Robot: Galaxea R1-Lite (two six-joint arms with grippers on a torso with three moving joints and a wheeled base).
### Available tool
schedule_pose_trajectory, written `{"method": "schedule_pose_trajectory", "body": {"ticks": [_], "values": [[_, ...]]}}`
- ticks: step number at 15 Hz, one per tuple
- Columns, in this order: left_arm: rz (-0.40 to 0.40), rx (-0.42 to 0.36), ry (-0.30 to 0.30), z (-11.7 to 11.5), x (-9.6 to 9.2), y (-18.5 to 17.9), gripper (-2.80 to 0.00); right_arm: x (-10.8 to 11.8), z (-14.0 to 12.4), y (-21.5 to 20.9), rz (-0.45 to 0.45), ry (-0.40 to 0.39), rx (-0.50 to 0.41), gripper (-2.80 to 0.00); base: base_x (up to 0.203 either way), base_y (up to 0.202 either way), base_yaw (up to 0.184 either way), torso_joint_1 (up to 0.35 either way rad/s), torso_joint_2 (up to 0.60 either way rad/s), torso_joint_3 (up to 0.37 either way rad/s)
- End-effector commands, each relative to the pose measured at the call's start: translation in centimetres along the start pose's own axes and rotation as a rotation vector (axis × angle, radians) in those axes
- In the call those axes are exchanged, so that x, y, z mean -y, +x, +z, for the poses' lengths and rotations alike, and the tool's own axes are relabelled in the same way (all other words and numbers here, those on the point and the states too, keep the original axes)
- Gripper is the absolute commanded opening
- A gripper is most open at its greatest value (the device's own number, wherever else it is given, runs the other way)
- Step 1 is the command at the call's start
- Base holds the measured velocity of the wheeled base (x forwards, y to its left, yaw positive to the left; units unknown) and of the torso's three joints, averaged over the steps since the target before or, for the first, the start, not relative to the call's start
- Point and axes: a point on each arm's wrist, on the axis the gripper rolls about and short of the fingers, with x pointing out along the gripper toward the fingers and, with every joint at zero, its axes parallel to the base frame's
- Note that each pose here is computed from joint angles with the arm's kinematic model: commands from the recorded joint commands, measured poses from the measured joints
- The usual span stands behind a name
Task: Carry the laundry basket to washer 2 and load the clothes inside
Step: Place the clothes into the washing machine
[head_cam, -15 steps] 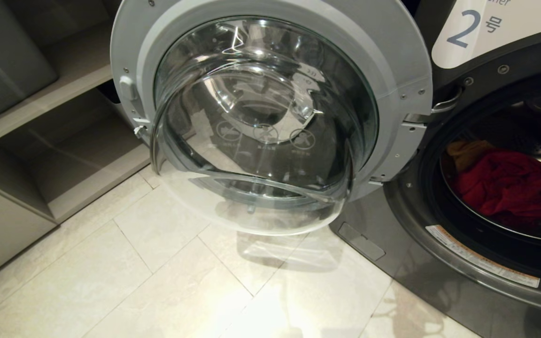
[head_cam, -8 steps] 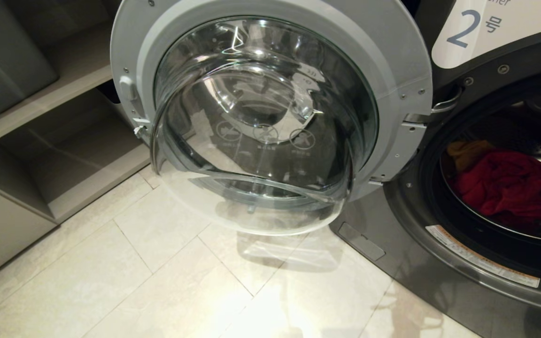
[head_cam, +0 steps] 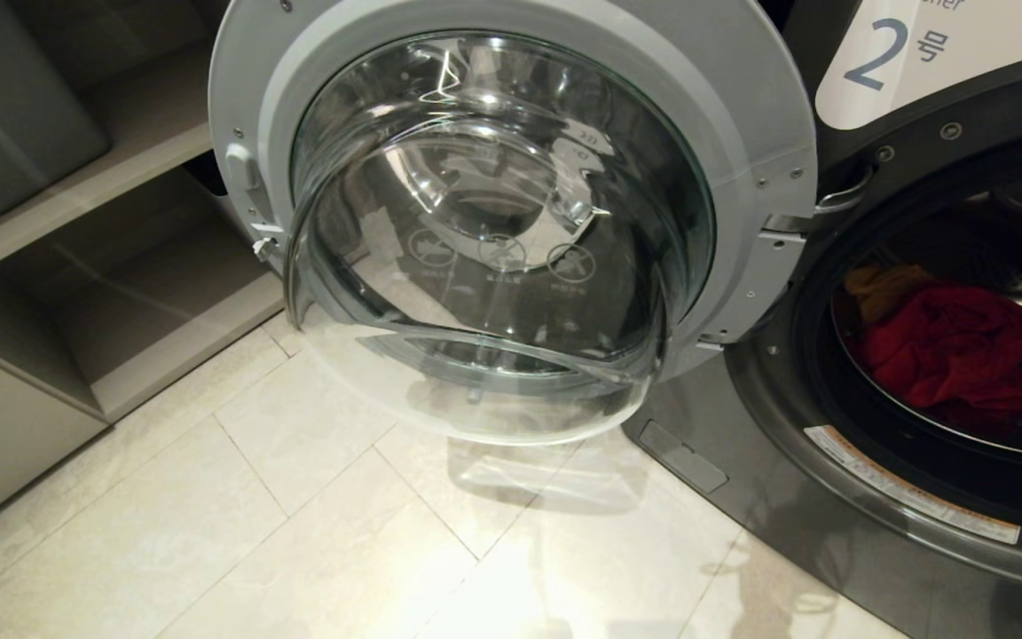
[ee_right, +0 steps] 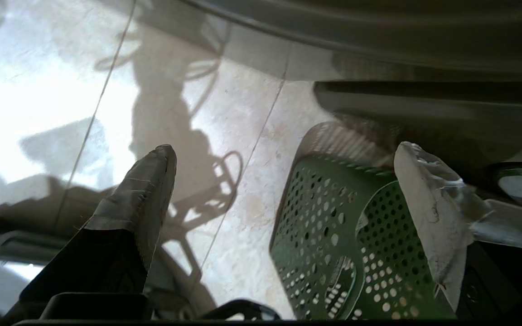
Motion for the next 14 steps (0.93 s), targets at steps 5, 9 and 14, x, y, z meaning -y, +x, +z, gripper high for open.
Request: {"method": "schedule_pose_trajectory", "body": {"ticks": [5, 9, 14], "values": [[0.001, -0.039, 0.000, -1.13, -0.03, 0.20, -2.80, -0.13, -0.30, -0.71, 0.188, -0.137, -0.148, 0.00, 0.000, 0.000, 0.000, 0.000, 0.00, 0.000], [0.003, -0.039, 0.000, -1.13, -0.02, 0.20, -2.80, -0.15, -0.46, -0.82, 0.194, -0.142, -0.144, 0.00, 0.000, 0.000, 0.000, 0.000, 0.00, 0.000], [0.002, -0.040, 0.000, -1.13, -0.03, 0.20, -2.80, -0.11, -0.29, -1.12, 0.192, -0.150, -0.121, 0.00, 0.000, 0.000, 0.000, 0.000, 0.00, 0.000]]}}
